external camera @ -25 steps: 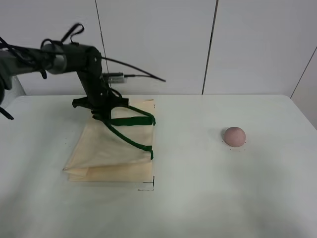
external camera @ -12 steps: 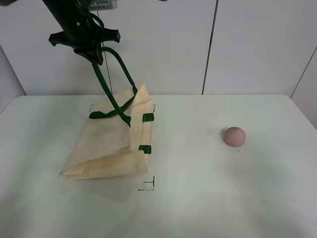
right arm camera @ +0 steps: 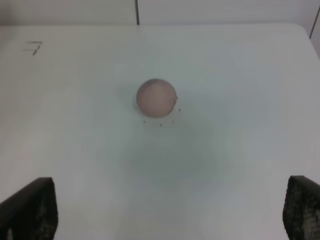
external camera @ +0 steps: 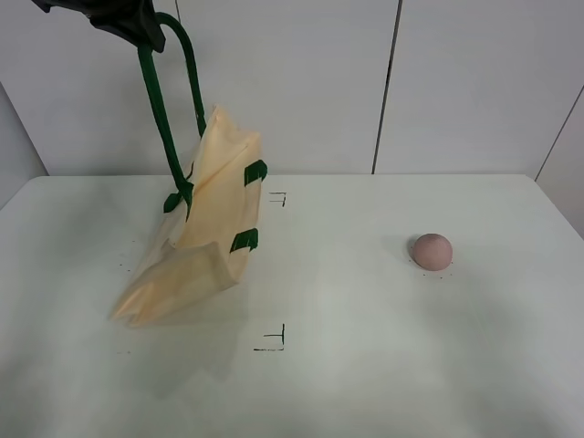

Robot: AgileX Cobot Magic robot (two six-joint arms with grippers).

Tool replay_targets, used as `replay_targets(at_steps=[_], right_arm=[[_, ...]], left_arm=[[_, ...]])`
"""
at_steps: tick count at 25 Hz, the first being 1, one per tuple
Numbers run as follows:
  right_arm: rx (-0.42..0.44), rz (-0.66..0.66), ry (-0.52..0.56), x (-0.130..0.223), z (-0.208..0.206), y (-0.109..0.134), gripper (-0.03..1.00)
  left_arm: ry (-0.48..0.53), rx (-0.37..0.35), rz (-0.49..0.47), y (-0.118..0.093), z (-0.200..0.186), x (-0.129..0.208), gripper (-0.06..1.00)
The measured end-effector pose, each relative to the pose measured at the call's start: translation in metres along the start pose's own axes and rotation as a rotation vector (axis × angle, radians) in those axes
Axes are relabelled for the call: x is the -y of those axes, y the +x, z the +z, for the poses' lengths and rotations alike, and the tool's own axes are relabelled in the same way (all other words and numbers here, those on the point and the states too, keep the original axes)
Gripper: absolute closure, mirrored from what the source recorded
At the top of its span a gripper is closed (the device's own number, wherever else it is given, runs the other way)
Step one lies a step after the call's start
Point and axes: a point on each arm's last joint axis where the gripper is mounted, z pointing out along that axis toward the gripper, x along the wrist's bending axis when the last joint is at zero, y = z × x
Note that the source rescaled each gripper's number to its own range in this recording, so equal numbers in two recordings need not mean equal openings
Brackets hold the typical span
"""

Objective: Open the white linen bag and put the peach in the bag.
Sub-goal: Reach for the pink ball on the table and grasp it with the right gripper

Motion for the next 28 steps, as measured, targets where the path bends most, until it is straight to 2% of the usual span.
replay_targets(at_steps=[5,9,14,17,22,28], right_arm=[[-0.009,0.022,0.17,-0.044,0.037,-0.002,-0.03],[-0.017,0.043,0.332,-0.086,0.095,-0.005,-0.03],[-0.025,0.034,0.544,-0.122,0.196,-0.012,-0.03],[-0.035,0.021,0.618,-0.139,0.256,-0.015,-0.03],[-0.048,0.03,0.768,-0.131,0.341,-0.019,-0.03],[-0.084,-0.014,0.885,-0.095,0.39,-0.012,-0.03]], left_arm=[[0.0,0.001,0.001,0.0,0.0,0.0,0.94],[0.001,0.007,0.003,-0.001,0.0,0.0,0.94],[0.004,0.007,0.006,-0.001,0.002,0.0,0.94],[0.022,0.003,0.006,-0.001,0.011,0.0,0.94],[0.055,-0.01,0.01,0.0,0.03,0.0,0.94],[0.049,-0.009,0.01,0.0,0.031,-0.001,0.94]])
